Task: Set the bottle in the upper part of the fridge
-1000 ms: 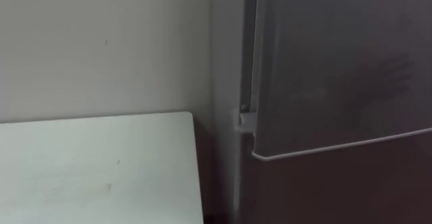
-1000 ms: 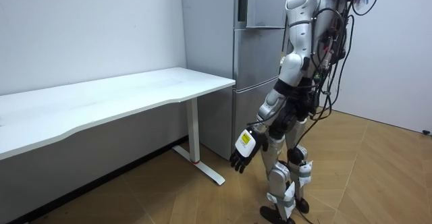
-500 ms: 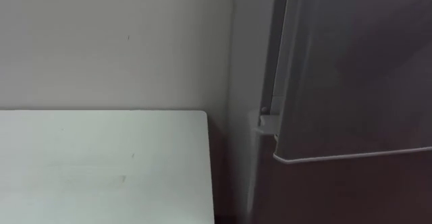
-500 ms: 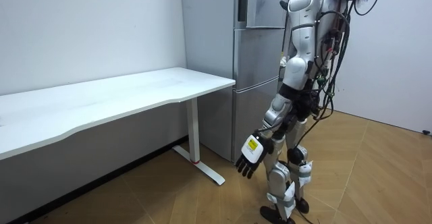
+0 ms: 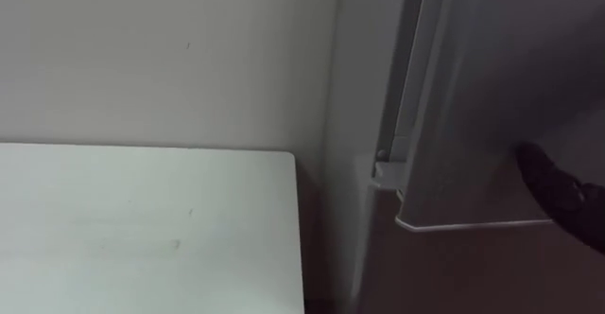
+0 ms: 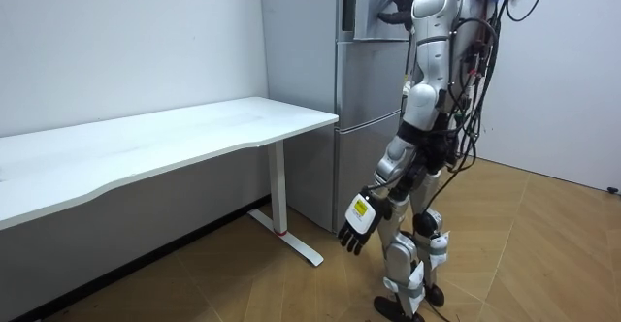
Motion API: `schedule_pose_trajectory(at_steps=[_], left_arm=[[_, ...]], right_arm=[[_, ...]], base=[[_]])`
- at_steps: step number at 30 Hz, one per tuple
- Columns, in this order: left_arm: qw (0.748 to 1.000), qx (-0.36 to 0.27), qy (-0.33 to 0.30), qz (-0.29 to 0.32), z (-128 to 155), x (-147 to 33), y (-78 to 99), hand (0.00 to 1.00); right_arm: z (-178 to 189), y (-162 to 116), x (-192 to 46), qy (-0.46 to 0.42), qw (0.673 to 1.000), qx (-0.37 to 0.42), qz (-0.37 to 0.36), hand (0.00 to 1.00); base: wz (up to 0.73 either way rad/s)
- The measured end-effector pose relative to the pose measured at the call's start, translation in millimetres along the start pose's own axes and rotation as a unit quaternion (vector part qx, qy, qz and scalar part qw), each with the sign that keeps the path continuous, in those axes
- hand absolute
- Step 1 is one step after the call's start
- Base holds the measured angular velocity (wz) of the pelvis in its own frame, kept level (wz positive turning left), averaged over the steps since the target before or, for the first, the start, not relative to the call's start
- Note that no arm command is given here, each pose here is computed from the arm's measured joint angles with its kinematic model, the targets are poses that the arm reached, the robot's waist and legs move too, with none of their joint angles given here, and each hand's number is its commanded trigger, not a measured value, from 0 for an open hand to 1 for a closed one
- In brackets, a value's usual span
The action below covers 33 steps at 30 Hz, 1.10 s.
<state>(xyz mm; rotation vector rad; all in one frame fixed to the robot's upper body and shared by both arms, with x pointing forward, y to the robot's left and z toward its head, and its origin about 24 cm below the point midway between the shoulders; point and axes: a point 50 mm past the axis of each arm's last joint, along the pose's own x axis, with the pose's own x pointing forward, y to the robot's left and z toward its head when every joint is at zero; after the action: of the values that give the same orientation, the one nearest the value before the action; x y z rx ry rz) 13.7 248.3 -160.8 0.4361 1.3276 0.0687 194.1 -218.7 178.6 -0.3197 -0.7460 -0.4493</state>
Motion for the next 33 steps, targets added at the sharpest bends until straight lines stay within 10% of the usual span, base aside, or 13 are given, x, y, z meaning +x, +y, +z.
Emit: schedule_pose_trajectory(at_steps=[15,33], left_arm=[[1.0,0.009,0.006,-0.019,9,2.2,1.9,0.0],[1.0,0.013,-0.004,-0.028,12,2.2,13.1,0.0]], right_arm=[[-47,21,-15,0.099,0.971,-0.114,0.187,0.0],[-63,22,-20,0.135,0.947,-0.159,0.246,0.0]], base=[[0.01],[0.0]])
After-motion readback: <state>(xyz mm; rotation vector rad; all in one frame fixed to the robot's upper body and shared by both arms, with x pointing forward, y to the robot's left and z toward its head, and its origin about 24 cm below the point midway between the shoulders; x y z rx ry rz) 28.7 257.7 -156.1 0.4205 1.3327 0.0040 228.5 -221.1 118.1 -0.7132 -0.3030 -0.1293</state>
